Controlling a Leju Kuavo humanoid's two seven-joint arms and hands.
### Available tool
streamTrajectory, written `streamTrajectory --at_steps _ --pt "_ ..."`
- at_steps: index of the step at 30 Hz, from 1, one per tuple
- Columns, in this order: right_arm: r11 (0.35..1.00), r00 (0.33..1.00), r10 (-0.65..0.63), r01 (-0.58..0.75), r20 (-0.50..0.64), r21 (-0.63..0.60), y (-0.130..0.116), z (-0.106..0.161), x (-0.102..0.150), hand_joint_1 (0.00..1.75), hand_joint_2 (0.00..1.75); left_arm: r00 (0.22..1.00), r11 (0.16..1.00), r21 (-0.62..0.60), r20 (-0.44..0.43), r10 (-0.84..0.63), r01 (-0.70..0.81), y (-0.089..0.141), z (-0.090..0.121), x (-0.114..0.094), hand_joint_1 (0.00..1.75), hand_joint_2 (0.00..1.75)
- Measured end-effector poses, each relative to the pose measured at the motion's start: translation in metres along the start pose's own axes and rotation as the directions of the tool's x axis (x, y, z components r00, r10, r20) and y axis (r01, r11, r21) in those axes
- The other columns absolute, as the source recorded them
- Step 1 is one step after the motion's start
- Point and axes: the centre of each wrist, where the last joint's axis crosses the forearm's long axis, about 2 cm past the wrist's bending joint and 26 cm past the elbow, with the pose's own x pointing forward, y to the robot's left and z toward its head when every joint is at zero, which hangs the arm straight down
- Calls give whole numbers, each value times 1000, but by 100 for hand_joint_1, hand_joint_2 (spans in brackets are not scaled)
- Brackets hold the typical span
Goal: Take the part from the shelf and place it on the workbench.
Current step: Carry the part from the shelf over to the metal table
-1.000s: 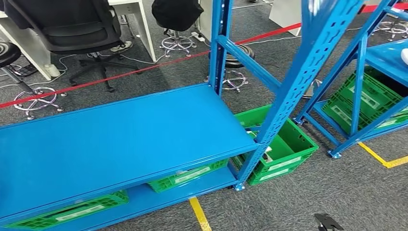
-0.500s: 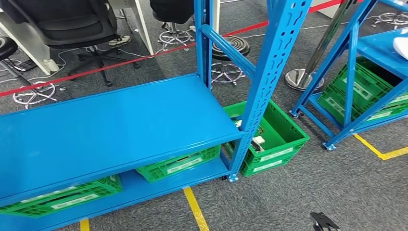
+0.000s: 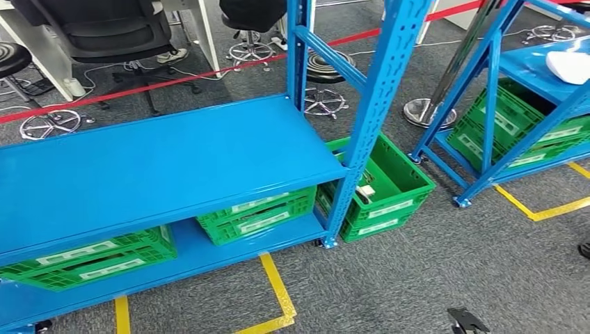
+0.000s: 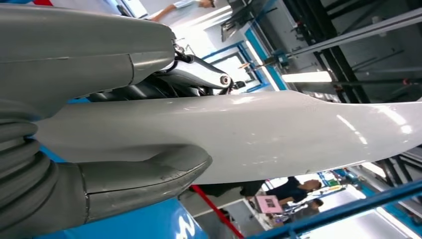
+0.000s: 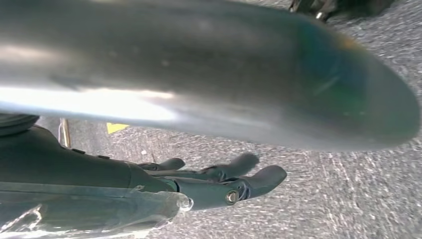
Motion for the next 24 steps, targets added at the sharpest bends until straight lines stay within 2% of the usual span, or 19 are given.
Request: streamTrajectory --at_steps 17,24 --pt "1000 1000 0 0 7 15 0 0 4 0 0 1000 999 -25 -11 22 -22 0 0 -5 175 175" --pt "1000 1000 0 0 -4 15 0 0 -2 0 0 1000 999 -31 -17 20 -20 -1 1 -6 175 175"
